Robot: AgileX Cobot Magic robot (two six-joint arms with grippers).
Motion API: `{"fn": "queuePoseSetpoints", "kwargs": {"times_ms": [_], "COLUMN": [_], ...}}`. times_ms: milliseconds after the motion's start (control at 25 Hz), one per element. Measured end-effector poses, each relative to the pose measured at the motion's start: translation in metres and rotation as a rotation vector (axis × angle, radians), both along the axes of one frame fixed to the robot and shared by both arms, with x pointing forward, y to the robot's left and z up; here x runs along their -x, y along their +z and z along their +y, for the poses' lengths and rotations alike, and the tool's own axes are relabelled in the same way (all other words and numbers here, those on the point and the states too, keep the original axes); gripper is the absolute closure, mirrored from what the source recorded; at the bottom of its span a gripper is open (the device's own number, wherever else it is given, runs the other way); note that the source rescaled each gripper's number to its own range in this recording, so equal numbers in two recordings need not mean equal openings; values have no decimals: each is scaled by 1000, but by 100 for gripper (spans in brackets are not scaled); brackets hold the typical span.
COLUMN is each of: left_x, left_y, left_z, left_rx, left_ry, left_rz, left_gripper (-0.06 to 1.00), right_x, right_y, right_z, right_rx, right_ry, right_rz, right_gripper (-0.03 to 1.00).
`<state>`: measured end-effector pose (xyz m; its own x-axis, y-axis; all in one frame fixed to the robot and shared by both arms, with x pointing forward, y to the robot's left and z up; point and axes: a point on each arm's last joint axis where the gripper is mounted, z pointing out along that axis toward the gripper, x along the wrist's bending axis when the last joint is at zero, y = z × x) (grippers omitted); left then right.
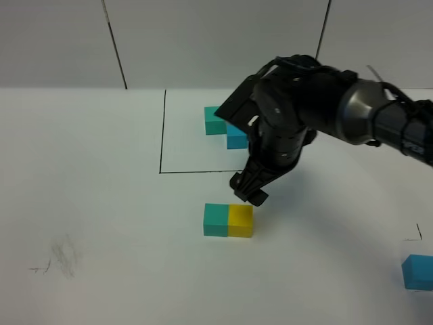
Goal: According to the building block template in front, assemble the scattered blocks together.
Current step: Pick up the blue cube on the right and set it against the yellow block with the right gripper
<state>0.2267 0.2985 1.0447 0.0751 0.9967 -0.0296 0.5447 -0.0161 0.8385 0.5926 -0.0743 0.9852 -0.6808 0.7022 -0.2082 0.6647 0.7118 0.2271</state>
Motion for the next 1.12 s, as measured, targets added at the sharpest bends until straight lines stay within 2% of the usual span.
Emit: {"fn": "queuePoseSetpoints", "kwargs": {"times_ms": [200, 400, 600, 800, 1120], "left_x": [0, 0, 0, 0, 0], "left_y": [0, 0, 0, 0, 0], "left_z": [0, 0, 0, 0, 0], "left_rx": [0, 0, 0, 0, 0], "left_ry": [0, 0, 0, 0, 0], "left_rz": [0, 0, 0, 0, 0], "left_gripper": [29, 29, 29, 29, 29], "right_x": [23, 56, 82, 96, 110], "right_y": [8, 11, -13, -36, -59], "right_z": [-69, -131, -173, -192, -208], "right_rx": [-33, -76, -98, -113, -159], "right_ry": [-296, -520, -714, -802, -859], "right_rz": [-4, -26, -3, 23, 18], "right_gripper": [-3, -2, -1, 1, 3]}}
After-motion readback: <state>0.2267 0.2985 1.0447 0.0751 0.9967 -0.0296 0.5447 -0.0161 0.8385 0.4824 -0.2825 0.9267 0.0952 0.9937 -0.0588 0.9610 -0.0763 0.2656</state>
